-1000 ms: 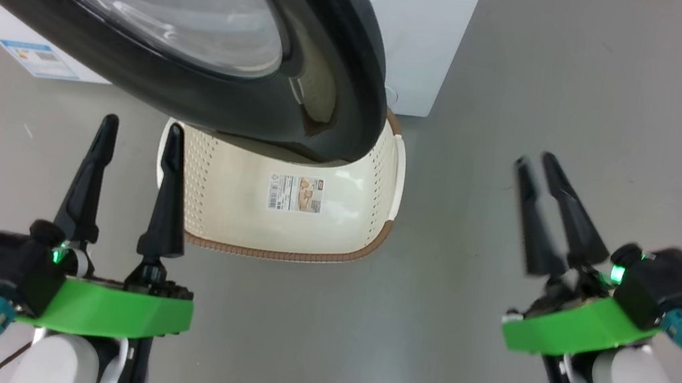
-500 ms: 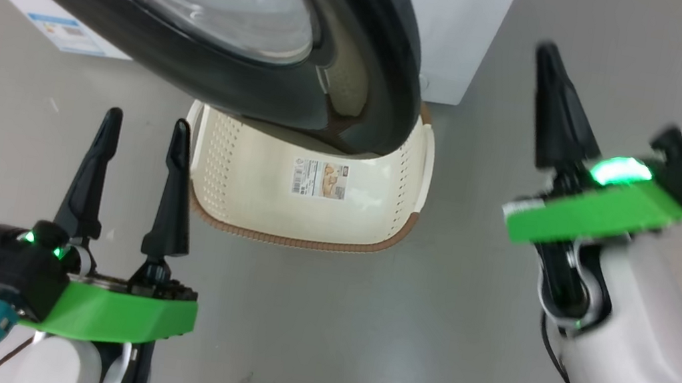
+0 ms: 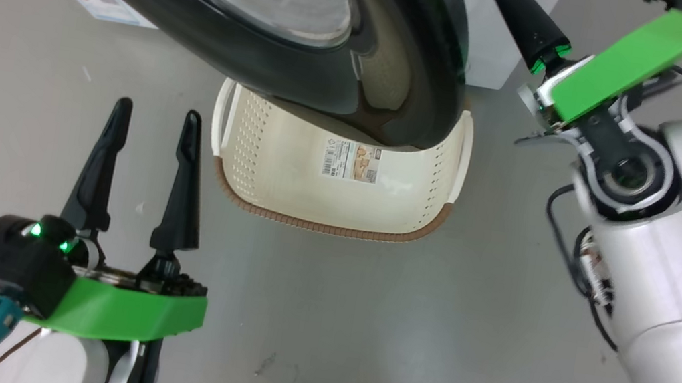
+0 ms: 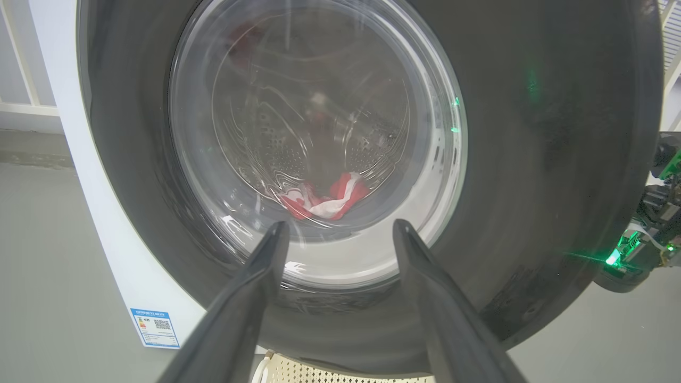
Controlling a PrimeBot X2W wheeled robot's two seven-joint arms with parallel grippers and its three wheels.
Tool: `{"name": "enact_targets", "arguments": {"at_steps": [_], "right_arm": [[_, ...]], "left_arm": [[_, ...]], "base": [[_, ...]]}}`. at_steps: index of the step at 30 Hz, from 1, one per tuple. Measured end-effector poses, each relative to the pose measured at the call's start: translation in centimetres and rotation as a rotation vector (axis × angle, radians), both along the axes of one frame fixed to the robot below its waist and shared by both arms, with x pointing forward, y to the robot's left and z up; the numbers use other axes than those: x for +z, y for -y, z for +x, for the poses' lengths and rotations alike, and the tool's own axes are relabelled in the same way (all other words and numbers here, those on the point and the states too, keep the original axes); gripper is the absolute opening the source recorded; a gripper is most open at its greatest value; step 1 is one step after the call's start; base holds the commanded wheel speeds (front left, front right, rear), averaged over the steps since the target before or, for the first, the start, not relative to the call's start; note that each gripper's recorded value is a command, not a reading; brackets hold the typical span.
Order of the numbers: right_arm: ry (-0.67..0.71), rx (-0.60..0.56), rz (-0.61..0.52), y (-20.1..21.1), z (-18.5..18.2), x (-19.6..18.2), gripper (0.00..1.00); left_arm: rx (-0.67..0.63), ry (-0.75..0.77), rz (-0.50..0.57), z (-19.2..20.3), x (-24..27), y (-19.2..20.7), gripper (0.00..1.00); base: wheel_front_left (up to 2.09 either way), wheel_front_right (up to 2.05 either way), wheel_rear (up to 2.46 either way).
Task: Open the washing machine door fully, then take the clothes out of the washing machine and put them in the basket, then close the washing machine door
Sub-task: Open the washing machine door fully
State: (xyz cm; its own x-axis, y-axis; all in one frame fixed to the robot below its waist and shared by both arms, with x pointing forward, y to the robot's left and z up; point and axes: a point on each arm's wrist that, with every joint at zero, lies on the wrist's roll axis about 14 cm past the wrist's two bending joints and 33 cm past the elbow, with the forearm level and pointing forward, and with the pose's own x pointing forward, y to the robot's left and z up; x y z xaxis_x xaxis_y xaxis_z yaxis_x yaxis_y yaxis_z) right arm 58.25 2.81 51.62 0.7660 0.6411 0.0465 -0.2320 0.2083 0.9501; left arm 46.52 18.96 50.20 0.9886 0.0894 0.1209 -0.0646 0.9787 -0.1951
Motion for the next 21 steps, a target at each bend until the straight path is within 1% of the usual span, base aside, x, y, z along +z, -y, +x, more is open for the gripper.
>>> {"name": "enact_targets", "arguments": {"at_steps": [4,8,14,16,21], "right_arm": [[-0.052,0.189,0.071,-1.6,-0.9,0.6,0.00],[-0.062,0.314,0.126,-2.1,-1.6,1.6,0.00],[-0.056,0.448,0.121,-2.5,-3.0,2.1,0.00],[-0.042,0.487,0.103,-2.7,-3.6,2.4,0.00],[-0.038,0.530,0.106,-3.0,-4.9,2.7,0.00]], "left_arm": [[0.014,-0.007,0.001,0.1,-0.2,-0.4,1.00],[0.016,-0.013,0.004,0.1,-0.5,-0.5,1.00],[0.015,-0.015,0.006,0.2,-0.5,-0.5,1.00],[0.014,-0.015,0.006,0.1,-0.5,-0.4,1.00],[0.013,-0.018,0.006,0.0,-0.5,-0.4,1.00]], "base": [[0.00,0.00,0.00],[0.00,0.00,0.00],[0.00,0.00,0.00],[0.00,0.00,0.00],[0.00,0.00,0.00]]}}
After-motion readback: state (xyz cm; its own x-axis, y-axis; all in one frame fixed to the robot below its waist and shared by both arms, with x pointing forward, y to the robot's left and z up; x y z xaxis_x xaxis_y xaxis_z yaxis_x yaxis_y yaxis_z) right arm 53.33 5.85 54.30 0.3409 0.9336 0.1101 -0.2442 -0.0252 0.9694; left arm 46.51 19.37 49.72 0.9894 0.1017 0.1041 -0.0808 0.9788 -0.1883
